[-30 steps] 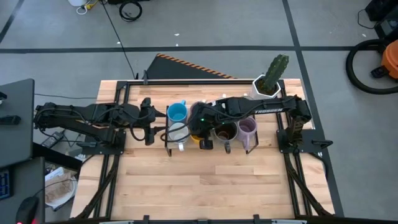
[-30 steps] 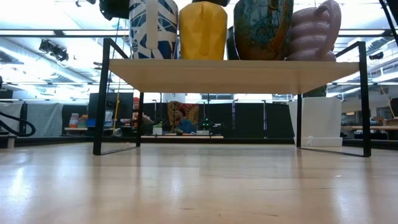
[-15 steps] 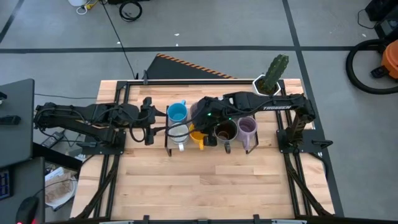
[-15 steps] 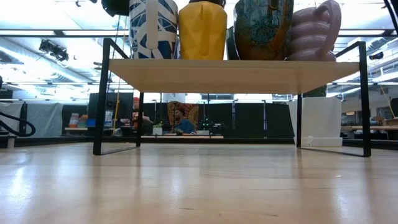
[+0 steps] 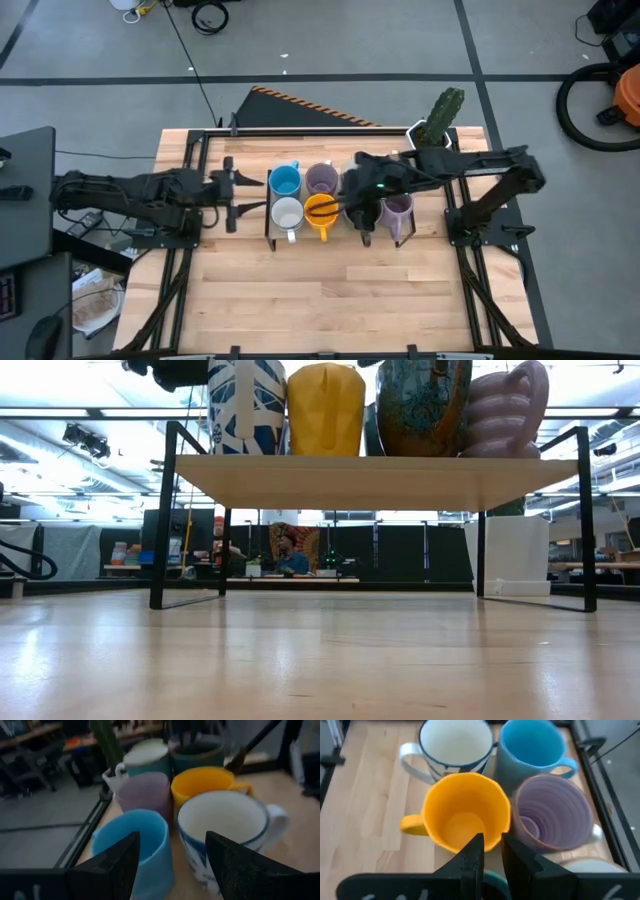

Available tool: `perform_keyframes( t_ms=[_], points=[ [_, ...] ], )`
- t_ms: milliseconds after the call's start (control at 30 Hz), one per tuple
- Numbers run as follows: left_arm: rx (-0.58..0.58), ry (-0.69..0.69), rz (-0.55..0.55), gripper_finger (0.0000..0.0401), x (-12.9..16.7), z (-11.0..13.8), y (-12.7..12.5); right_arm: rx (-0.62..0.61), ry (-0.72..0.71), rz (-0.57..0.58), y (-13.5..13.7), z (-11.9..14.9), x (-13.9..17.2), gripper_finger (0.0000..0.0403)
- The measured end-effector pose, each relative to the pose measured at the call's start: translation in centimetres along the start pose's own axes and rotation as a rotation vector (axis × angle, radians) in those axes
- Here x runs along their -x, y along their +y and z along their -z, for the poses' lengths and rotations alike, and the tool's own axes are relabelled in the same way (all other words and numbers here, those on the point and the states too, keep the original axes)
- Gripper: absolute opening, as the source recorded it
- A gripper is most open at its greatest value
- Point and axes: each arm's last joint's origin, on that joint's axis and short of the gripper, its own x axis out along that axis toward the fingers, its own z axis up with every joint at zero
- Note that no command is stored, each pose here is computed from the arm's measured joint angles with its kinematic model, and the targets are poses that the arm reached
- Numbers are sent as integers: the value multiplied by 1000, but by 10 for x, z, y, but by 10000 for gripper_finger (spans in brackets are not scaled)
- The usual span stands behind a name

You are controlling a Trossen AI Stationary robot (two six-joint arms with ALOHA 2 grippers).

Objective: Place coffee mugs
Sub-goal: Adjust the mugs on the shelf, then return to Home Position

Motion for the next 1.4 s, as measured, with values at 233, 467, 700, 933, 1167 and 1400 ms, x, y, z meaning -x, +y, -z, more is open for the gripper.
perform_keyframes(
  t_ms=[233, 467, 700, 933, 1167, 1400],
  points=[
    [40, -147, -4, 231, 17, 22, 1, -45, -168, -11, 1, 39, 29, 72],
    [92, -225, -11, 231, 31, 35, 3, -66, -319, 37, -1, 75, 57, 74],
    [170, -226, -13, 231, 31, 60, 0, -91, -451, 59, 0, 117, 65, 75],
    [191, -215, -69, 231, 28, 83, -2, -110, -566, 47, -7, 152, 79, 75],
    [217, -265, -126, 231, 30, 101, -3, -141, -647, 29, -15, 194, 84, 75],
    [240, -295, -145, 231, 33, 116, -4, -193, -742, -26, -20, 226, 87, 75]
  ],
)
